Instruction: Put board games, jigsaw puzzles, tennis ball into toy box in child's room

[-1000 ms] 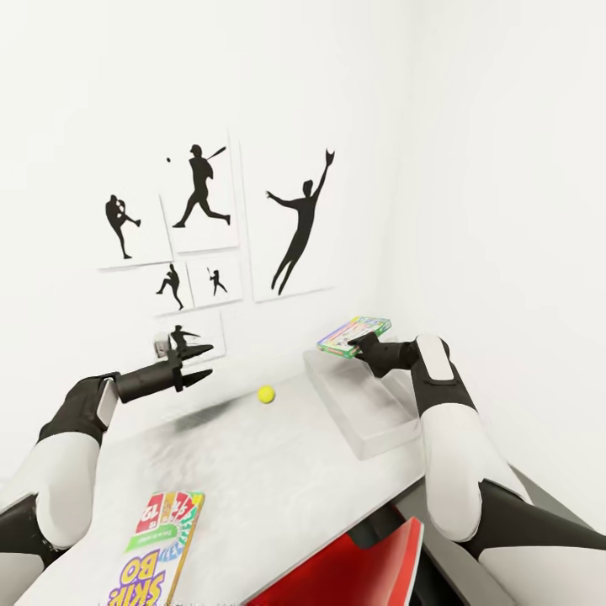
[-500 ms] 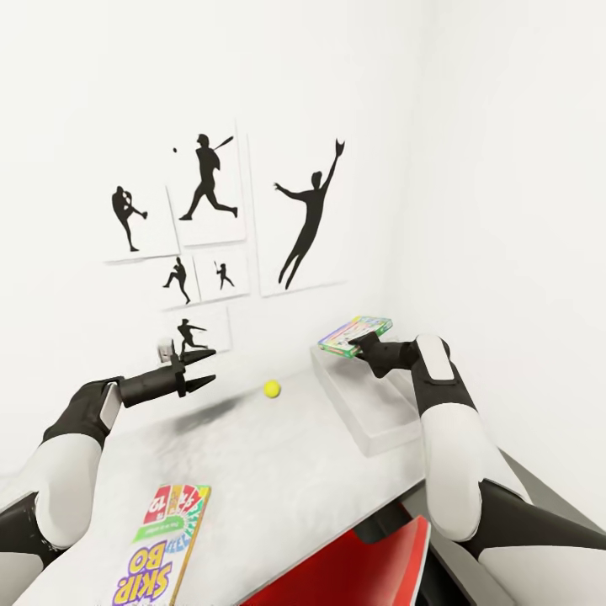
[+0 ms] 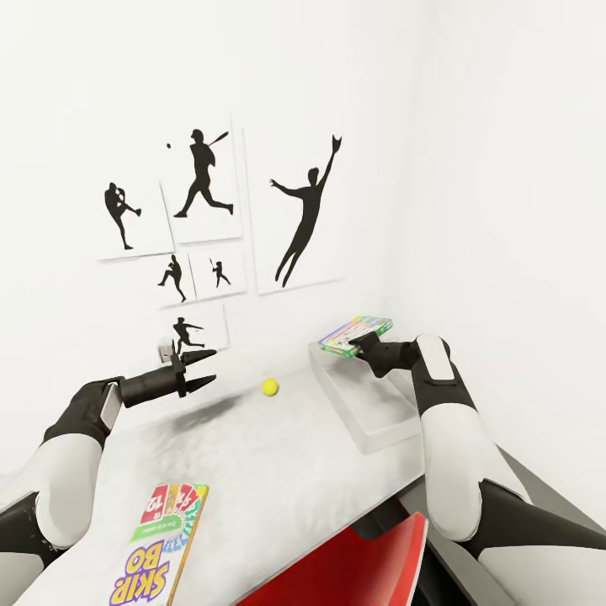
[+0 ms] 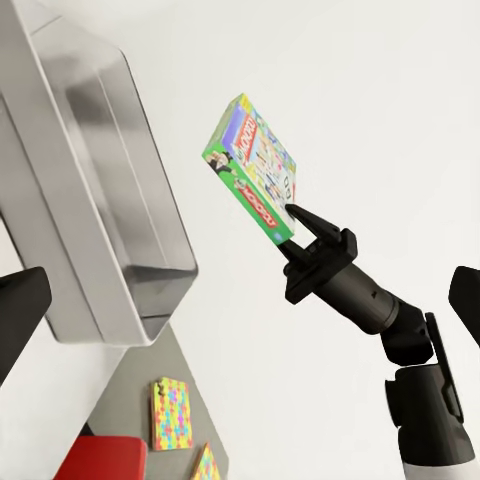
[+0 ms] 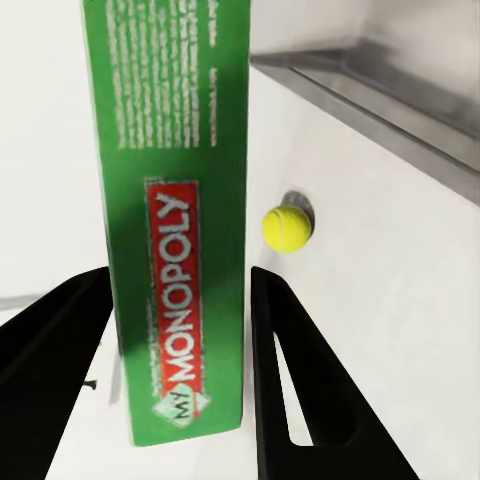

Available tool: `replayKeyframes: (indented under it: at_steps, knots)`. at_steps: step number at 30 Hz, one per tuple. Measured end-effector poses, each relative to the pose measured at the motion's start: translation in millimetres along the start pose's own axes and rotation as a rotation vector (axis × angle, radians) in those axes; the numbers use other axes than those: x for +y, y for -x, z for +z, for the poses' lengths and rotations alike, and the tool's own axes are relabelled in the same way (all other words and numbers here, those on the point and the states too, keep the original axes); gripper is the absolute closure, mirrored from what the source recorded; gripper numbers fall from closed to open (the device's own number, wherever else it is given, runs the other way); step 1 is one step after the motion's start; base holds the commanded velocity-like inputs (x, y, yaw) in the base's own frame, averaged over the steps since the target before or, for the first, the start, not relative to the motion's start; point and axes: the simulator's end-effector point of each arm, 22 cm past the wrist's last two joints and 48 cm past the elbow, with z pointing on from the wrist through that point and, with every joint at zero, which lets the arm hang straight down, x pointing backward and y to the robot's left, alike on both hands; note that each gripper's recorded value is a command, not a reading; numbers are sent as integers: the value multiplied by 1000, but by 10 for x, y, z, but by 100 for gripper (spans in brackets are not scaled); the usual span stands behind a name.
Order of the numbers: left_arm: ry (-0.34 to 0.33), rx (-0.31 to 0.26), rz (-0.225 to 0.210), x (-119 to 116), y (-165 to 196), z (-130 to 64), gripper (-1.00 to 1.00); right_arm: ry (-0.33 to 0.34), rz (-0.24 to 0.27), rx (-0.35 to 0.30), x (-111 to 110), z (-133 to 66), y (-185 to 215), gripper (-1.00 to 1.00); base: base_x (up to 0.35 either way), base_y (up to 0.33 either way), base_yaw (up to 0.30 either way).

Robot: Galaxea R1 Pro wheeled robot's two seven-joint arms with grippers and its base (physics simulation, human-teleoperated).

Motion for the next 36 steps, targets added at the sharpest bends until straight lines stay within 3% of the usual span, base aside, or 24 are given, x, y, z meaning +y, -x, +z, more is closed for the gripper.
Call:
replayKeyframes:
  at_steps: [7,11,19,36]
  knots:
    - [4,1,-5,45,7,10,-100,-8,3,4,-51,43,-4,100,0,0,0]
    - [-6,0,7,-41,99,62,-100,-13,6,5,-84,70,-4,100,0,0,0]
    - [18,32,-27,-108,238,305,-100,-24,11,11,-159,129,-9,100,0,0,0]
    - [62,40,-51,88,254,383,-100,-47,43,-13,-323,251,54,100,0,0,0]
